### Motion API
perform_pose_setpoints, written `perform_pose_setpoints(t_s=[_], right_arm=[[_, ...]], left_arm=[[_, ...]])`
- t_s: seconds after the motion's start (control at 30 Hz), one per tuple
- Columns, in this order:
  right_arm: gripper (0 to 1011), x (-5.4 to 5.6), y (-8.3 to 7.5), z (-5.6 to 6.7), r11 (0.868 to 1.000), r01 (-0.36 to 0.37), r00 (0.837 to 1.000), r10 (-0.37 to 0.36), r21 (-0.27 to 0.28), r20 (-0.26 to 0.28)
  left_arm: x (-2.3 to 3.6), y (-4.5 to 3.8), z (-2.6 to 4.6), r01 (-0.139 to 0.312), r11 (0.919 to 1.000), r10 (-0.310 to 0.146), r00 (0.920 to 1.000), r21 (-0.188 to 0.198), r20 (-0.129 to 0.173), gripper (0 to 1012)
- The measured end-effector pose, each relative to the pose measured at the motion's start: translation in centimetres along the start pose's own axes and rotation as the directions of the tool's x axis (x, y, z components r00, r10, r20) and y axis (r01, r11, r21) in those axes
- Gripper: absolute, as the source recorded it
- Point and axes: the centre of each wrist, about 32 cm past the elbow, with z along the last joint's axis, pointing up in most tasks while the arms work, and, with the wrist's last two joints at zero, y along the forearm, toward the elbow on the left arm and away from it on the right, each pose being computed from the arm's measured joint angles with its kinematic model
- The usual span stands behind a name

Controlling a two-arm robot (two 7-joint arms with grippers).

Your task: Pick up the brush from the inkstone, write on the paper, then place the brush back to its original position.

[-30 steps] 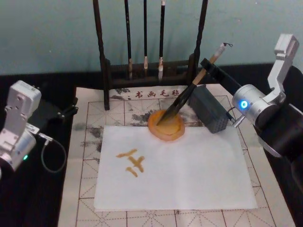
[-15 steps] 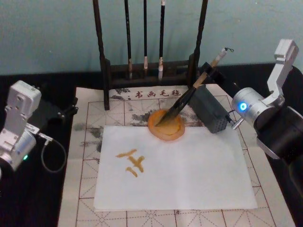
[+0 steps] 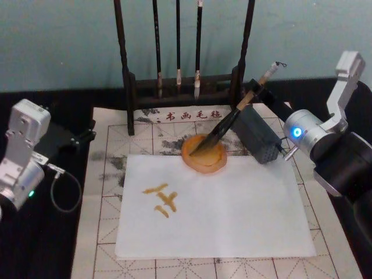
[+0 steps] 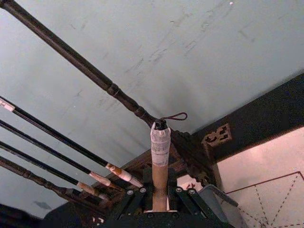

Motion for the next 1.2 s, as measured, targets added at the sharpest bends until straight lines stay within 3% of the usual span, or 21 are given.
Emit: perform_pose_setpoints(t_s=[0.7,1.2], right_arm=[[199,0.03,0.0,-0.03,1.0,0.005,1.0,-0.005,0.002,0.001],[613,0.03,0.0,-0.03,1.0,0.004,1.0,-0.004,0.002,0.002]], left_arm=[[0.0,0.0,0.0,0.0,1.0,0.0,1.0,0.0,0.0,1001],[0.0,0.0,0.0,0.0,1.0,0.0,1.0,0.0,0.0,1001]])
